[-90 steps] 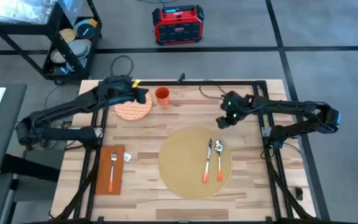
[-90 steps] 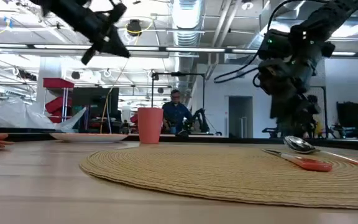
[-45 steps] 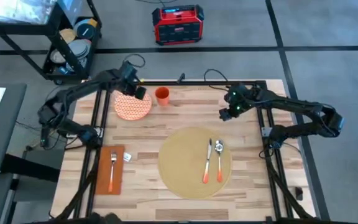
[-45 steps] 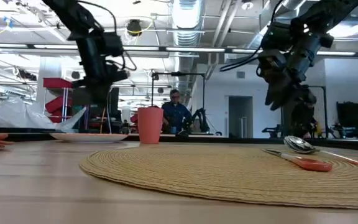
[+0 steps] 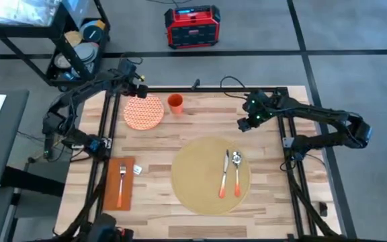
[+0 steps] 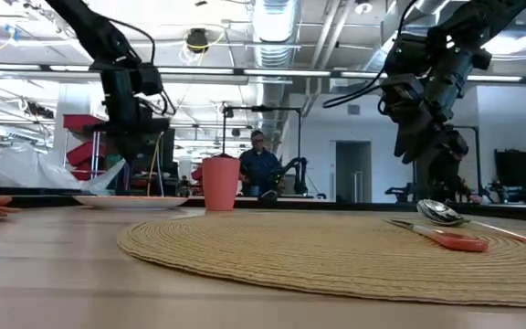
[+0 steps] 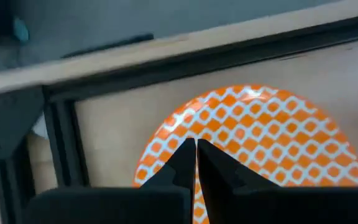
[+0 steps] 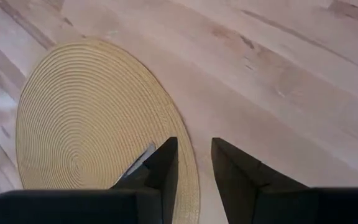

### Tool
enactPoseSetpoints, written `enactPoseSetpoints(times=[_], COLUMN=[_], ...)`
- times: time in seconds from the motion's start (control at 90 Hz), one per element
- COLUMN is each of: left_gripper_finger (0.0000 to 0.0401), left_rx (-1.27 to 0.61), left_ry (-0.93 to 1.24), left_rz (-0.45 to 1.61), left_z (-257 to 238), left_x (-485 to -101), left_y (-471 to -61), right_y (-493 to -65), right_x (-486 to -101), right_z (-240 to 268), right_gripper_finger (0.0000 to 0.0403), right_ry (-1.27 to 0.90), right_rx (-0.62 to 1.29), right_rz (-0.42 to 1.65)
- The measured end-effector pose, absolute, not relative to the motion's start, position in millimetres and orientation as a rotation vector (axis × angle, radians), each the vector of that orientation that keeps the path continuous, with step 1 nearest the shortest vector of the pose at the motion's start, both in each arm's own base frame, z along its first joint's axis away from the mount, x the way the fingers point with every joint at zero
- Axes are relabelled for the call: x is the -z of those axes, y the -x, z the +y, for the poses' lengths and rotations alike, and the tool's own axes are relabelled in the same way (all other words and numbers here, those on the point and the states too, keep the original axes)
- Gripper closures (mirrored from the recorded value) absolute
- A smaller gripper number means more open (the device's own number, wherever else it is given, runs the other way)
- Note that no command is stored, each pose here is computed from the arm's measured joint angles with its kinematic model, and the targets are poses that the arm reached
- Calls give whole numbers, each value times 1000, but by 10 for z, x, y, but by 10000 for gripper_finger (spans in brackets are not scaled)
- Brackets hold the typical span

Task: Set table place
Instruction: Put the orange plate on the brown placemat to the left of the table knife

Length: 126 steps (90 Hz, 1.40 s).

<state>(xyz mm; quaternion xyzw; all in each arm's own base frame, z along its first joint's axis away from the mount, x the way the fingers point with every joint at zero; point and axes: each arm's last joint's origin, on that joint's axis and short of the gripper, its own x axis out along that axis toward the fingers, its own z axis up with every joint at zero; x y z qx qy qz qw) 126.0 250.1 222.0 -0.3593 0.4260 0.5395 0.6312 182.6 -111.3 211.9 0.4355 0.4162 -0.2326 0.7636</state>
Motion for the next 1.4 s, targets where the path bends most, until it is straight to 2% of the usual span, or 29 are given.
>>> enactPoseSetpoints(times=[0.311, 0.489, 0.633, 0.822, 0.967, 1.2, 1.4], left_gripper_finger=[401, 401, 401, 399, 365, 287, 252], left_rx=[-1286, -1262, -1317, -1263, -1157, -1179, -1159], left_ry=[887, 859, 836, 841, 906, 970, 944], left_rz=[1081, 1117, 1202, 1214, 1188, 1220, 1236], left_z=[2729, 2839, 2854, 2864, 2871, 2804, 2775], left_x=[-1839, -1815, -1740, -1721, -1677, -1567, -1581], left_y=[-1352, -1359, -1280, -1269, -1196, -1083, -1170], right_y=[-1857, -1882, -1895, -1915, -1919, -1920, -1919], right_x=[-2119, -2118, -2116, -2114, -2115, -2116, -2117], right_z=[-1050, -999, -965, -919, -912, -904, -911], right_gripper_finger=[316, 316, 316, 316, 316, 316, 316], right_ry=[-950, -940, -954, -941, -936, -956, -958], right_rx=[458, 435, 431, 411, 406, 383, 387], right_rz=[922, 936, 946, 958, 960, 962, 958])
